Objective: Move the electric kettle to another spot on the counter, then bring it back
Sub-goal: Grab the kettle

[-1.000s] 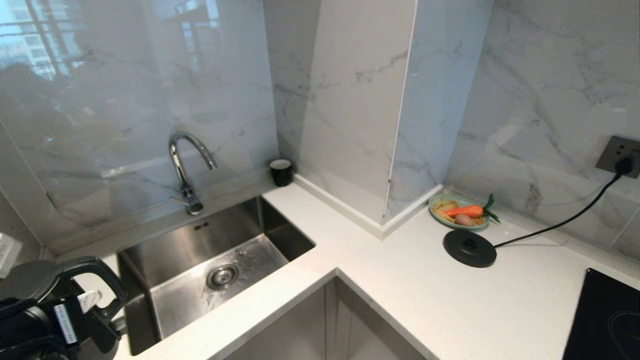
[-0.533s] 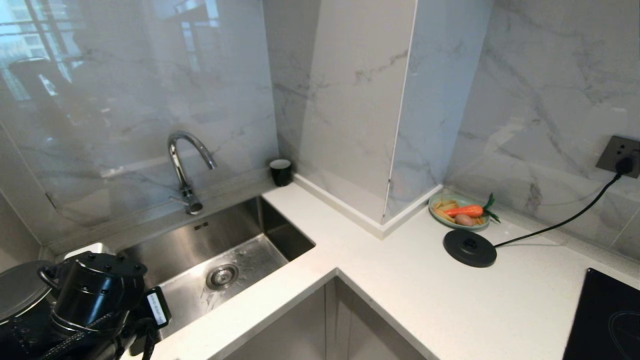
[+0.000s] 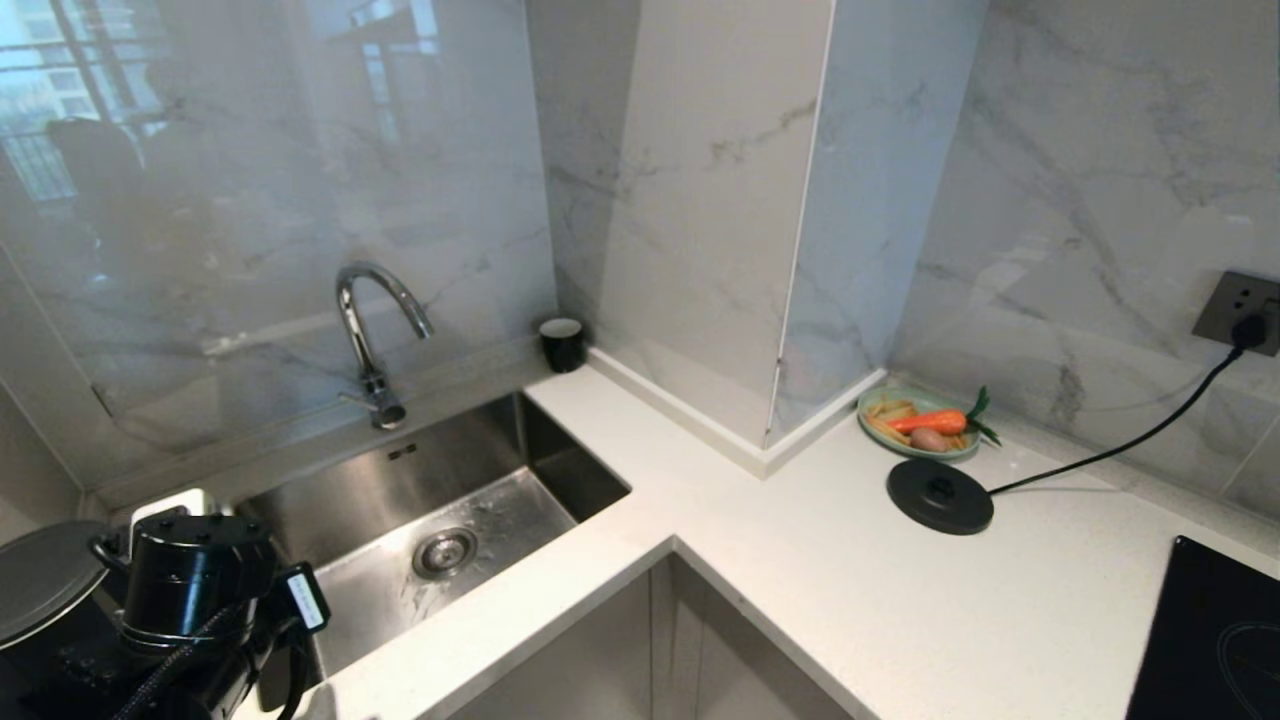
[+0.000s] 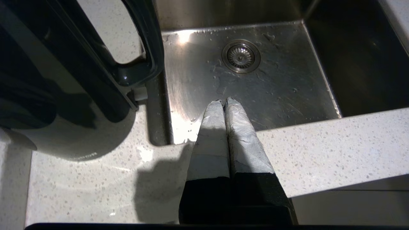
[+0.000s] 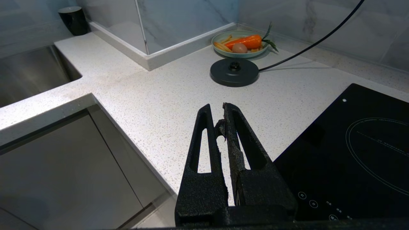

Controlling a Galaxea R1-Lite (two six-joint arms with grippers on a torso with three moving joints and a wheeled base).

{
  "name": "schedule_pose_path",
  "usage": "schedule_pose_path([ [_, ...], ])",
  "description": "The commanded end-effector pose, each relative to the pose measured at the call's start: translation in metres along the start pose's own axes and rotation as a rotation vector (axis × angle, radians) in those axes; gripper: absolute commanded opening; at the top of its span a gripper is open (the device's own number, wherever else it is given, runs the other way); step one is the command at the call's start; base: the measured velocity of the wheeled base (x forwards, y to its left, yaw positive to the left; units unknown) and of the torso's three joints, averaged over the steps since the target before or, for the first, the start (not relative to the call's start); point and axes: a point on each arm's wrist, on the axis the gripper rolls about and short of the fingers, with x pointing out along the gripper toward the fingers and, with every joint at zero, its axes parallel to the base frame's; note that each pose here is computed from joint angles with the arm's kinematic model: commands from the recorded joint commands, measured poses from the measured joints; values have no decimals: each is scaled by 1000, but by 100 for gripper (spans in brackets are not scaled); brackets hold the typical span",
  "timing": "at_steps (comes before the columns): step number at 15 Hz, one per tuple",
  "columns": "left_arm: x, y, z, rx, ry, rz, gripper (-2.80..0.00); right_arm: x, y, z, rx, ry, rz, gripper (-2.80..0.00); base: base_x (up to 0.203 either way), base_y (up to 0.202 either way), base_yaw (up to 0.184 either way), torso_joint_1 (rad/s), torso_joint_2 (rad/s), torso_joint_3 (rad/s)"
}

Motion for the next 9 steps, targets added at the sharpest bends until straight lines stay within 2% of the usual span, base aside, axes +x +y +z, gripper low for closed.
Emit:
schedule_pose_path([
  [1, 9, 9, -4, 1, -8, 13, -280, 0, 0, 0, 0, 1, 0, -280, 0, 0, 0, 0, 0, 0],
  [4, 21, 20, 0, -11, 9, 46, -280, 0, 0, 0, 0, 1, 0, -280, 0, 0, 0, 0, 0, 0],
  [9, 36, 17, -6, 34, 51, 84, -280, 0, 0, 0, 1, 1, 0, -280, 0, 0, 0, 0, 0, 0],
])
